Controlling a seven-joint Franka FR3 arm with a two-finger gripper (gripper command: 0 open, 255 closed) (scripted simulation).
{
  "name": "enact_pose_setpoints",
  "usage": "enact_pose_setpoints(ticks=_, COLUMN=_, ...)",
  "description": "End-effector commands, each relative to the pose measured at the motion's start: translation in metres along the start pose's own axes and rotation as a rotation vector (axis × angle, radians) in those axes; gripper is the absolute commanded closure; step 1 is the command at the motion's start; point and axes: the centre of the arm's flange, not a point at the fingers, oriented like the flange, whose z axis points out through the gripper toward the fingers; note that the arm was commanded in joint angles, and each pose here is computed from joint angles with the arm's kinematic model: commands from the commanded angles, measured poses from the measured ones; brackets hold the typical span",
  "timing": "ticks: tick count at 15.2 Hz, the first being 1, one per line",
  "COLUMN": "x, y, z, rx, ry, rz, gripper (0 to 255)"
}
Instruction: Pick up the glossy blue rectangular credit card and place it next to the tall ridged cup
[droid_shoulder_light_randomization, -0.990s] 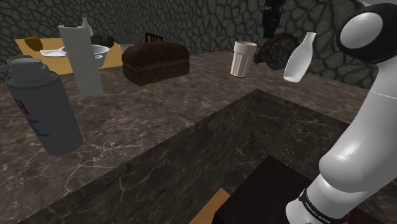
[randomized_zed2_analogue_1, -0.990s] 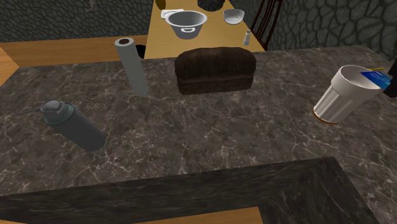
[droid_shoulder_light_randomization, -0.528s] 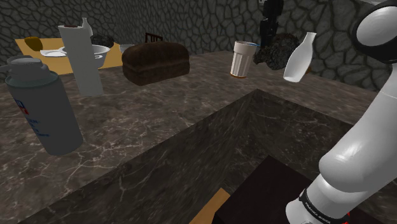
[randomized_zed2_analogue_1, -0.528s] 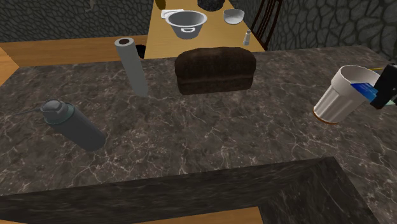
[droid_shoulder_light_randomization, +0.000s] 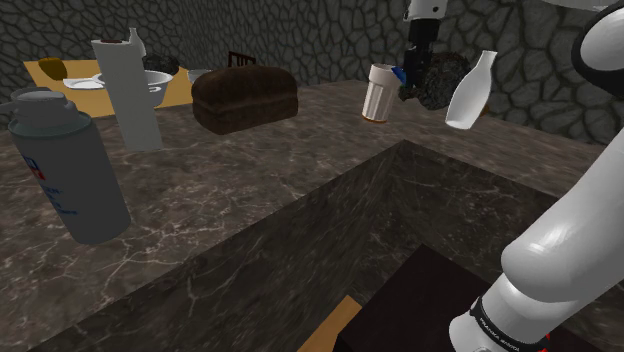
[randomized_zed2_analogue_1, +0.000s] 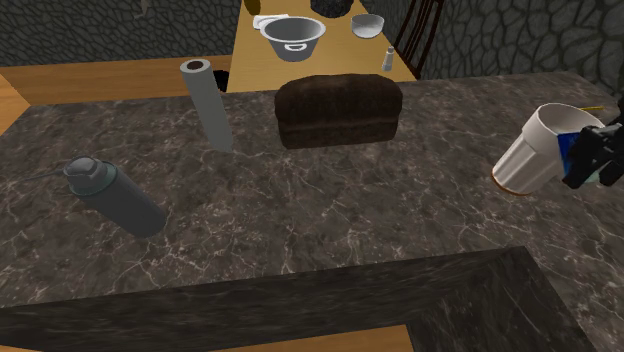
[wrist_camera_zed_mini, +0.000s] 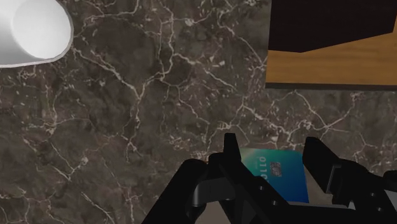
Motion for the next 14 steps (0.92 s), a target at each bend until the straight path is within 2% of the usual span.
enact_pose_setpoints(ticks=1, x=0.002, y=0.000, z=0.012, rx=0.000, ry=-0.001, rz=0.000, gripper=255)
enact_pose_setpoints(ticks=14, x=0.012, y=0.002, z=0.080, rx=0.000, ry=-0.001, rz=0.000, gripper=255)
